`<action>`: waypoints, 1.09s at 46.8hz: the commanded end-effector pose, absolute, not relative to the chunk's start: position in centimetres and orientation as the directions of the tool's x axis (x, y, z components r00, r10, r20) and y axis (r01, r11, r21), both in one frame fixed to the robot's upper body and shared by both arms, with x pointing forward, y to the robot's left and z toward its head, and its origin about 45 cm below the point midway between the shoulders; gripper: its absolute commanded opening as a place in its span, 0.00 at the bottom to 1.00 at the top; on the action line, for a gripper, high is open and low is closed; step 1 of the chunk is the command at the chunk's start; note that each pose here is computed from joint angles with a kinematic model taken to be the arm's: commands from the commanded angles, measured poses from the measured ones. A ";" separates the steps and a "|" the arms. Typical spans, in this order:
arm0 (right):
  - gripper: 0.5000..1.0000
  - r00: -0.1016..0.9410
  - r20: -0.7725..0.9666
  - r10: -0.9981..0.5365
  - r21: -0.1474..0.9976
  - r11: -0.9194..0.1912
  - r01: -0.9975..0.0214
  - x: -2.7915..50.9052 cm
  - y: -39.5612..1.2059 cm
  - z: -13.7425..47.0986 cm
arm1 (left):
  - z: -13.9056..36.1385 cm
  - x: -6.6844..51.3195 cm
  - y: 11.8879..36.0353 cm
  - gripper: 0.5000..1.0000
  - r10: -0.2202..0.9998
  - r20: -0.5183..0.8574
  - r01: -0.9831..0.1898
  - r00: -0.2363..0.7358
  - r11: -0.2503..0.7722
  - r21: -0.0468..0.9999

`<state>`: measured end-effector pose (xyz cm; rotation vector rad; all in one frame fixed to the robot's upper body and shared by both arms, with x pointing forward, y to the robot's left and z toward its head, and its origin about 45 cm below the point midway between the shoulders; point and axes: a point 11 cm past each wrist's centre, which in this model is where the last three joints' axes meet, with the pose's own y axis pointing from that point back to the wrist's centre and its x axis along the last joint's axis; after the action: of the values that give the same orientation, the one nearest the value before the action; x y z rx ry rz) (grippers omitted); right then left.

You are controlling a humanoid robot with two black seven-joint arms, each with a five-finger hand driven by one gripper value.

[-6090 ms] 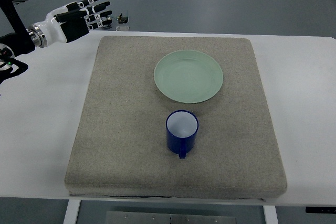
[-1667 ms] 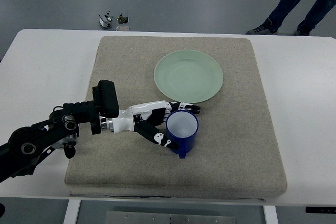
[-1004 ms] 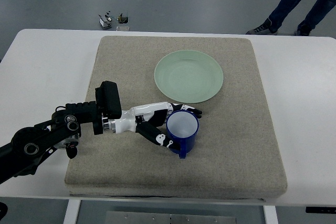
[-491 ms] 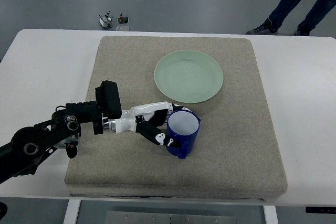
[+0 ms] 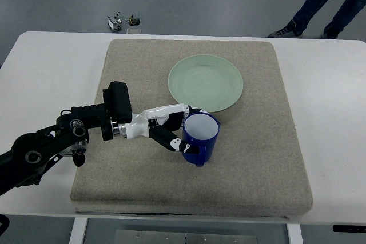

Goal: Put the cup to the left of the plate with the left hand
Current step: 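Wrap the left hand fingers around the blue mug and grip it, then lift the blue mug and carry it away from the plate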

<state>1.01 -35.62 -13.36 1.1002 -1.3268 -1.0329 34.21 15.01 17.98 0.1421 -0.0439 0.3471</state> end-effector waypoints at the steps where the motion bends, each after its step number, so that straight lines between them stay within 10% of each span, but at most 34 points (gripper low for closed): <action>1: 0.87 0.002 0.197 -0.980 0.979 0.196 -0.050 1.0 -35.6 -13.4 | 18.6 34.7 15.4 0.00 0.347 0.078 -0.354 0.935 0.928 0.116; 18: 0.87 0.002 0.197 -0.980 0.979 0.196 -0.050 1.0 -35.6 -13.4 | 22.0 38.5 20.0 0.00 0.551 0.178 -0.563 0.815 0.826 0.022; 40: 0.87 0.002 0.197 -0.980 0.979 0.196 -0.050 1.0 -35.6 -13.4 | 21.2 42.1 32.4 0.00 0.853 0.144 -0.865 0.501 0.499 0.052; 51: 0.87 0.002 0.197 -0.980 0.979 0.196 -0.050 1.0 -35.6 -13.4 | 20.8 42.4 34.1 0.00 0.893 0.145 -0.905 0.426 0.423 0.050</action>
<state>1.01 -35.62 -13.36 1.1002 -1.3269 -1.0331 42.41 34.11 20.91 0.1250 -0.0991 1.1221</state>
